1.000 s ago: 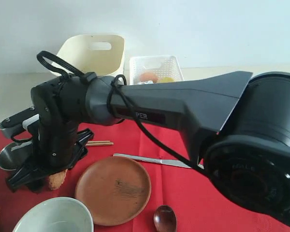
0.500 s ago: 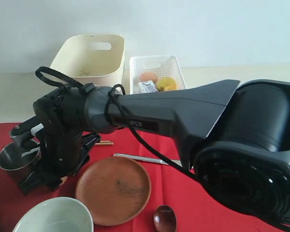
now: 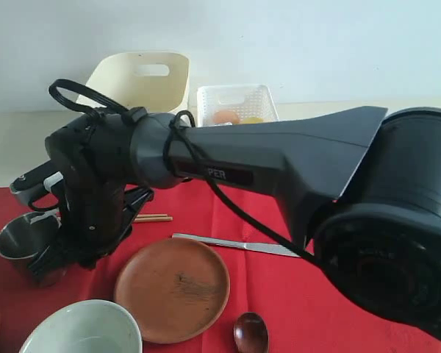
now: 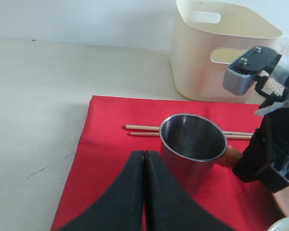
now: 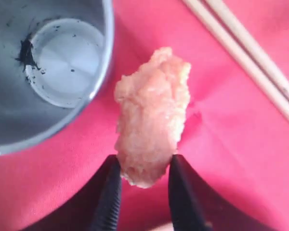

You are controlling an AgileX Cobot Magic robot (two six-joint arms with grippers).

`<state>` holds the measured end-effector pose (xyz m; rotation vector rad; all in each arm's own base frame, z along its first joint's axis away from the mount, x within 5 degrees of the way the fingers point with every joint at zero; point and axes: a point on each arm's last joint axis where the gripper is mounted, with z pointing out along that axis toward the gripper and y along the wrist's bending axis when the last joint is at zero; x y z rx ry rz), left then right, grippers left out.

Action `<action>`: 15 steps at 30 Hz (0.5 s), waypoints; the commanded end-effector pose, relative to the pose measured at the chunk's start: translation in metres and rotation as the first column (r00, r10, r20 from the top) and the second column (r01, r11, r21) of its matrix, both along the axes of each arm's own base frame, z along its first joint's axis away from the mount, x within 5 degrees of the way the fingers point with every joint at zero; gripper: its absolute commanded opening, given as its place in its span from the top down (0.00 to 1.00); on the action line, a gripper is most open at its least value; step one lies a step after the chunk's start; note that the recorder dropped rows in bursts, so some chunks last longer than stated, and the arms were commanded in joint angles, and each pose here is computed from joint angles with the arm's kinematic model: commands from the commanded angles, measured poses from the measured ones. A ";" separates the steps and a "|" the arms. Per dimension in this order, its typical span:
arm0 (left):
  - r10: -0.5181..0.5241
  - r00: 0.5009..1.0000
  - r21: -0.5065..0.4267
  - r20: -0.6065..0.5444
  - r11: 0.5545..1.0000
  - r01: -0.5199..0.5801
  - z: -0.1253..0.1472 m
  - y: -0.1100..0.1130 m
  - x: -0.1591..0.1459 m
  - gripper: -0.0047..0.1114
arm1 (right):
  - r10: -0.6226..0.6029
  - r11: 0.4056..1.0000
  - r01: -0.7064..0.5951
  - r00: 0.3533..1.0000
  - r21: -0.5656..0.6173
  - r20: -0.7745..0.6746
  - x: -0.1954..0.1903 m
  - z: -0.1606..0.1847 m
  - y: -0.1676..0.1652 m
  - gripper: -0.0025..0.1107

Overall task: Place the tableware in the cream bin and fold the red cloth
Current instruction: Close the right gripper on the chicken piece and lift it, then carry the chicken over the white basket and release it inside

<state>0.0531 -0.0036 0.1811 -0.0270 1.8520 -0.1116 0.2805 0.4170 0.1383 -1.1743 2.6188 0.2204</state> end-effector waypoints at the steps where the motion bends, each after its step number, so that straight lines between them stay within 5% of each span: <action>1: 0.003 1.000 0.000 0.011 1.000 -0.003 0.000 0.000 0.000 0.96 | 0.013 1.000 -0.013 0.999 -0.001 0.053 0.000 0.029 -0.005 0.98; 15: 0.003 1.000 0.000 0.011 1.000 -0.003 0.000 0.000 0.000 0.96 | 0.025 0.994 0.007 0.955 -0.107 0.295 0.000 0.131 -0.046 0.98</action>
